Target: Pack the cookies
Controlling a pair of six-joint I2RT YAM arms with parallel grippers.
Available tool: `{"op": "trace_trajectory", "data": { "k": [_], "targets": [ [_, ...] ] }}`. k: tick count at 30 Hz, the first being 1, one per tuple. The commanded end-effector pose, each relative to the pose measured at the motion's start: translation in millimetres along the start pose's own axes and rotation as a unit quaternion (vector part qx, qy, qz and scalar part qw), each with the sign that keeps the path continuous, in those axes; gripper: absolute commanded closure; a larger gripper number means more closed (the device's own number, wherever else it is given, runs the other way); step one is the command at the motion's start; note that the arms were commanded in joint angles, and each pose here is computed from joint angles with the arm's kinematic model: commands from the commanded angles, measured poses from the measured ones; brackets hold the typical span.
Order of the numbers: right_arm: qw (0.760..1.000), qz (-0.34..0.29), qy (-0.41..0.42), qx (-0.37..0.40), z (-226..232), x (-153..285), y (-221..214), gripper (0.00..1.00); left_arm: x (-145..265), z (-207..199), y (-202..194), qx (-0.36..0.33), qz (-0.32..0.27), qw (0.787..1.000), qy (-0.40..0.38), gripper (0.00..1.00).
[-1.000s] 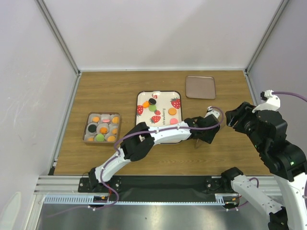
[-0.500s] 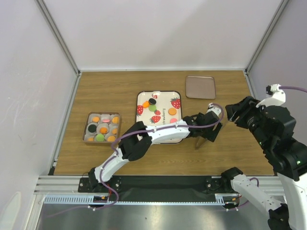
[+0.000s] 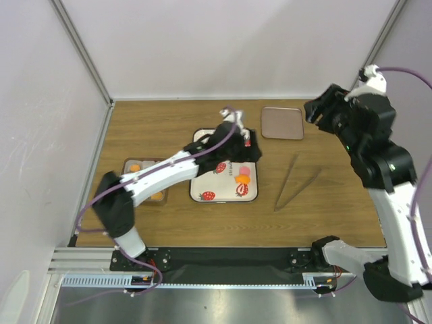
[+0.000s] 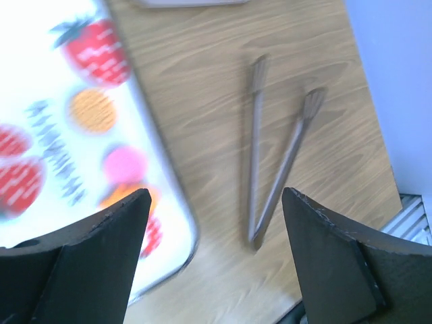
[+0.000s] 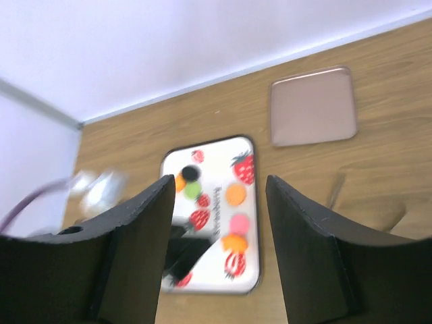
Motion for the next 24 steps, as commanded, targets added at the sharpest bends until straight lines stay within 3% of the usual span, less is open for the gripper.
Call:
{"op": "trace_trajectory", "data": {
  "k": [1,7,9,10,13,14,16,18,24],
  "targets": [
    [1.0,0.019,0.015,0.013,-1,-50,-2,0.38,52,3,9,0.037,-0.023,0.999,-0.03,0.15],
    [0.994,0.097,-0.045,-0.019,-67,-170,-52,0.39,142,32,-5,0.012,-0.045,0.998,-0.048,0.15],
    [0.994,0.093,-0.06,-0.022,-84,-196,-53,0.4,162,50,-20,-0.001,-0.034,0.999,-0.036,0.15],
    [0.989,0.124,-0.08,-0.022,-100,-224,-77,0.39,190,49,-14,0.0,-0.06,0.997,-0.056,0.15],
    [0.984,0.146,-0.098,-0.012,-123,-261,-95,0.42,219,64,-29,-0.008,-0.059,0.996,-0.062,0.16],
    [0.978,0.176,-0.115,-0.007,-137,-282,-122,0.42,237,69,-32,-0.008,-0.067,0.995,-0.07,0.16],
    [0.975,0.181,-0.13,0.009,-148,-300,-127,0.44,252,74,-35,-0.007,-0.074,0.995,-0.073,0.16],
    [0.964,0.208,-0.165,0.007,-186,-319,-153,0.45,269,79,-39,-0.005,-0.081,0.994,-0.078,0.16],
    [0.951,0.25,-0.182,0.011,-218,-353,-196,0.5,292,83,-50,0.002,-0.076,0.992,-0.101,0.16]
  ]
}}
Point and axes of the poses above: each gripper's point midway between its finger pads, its own x axis back along the fingers, its own z axis along the line the jaws close on, y = z × x, the point moved 2 cm from there along x, back along the fingers, and after that the axes turned 6 degrees about x, right-handed, at the moved point
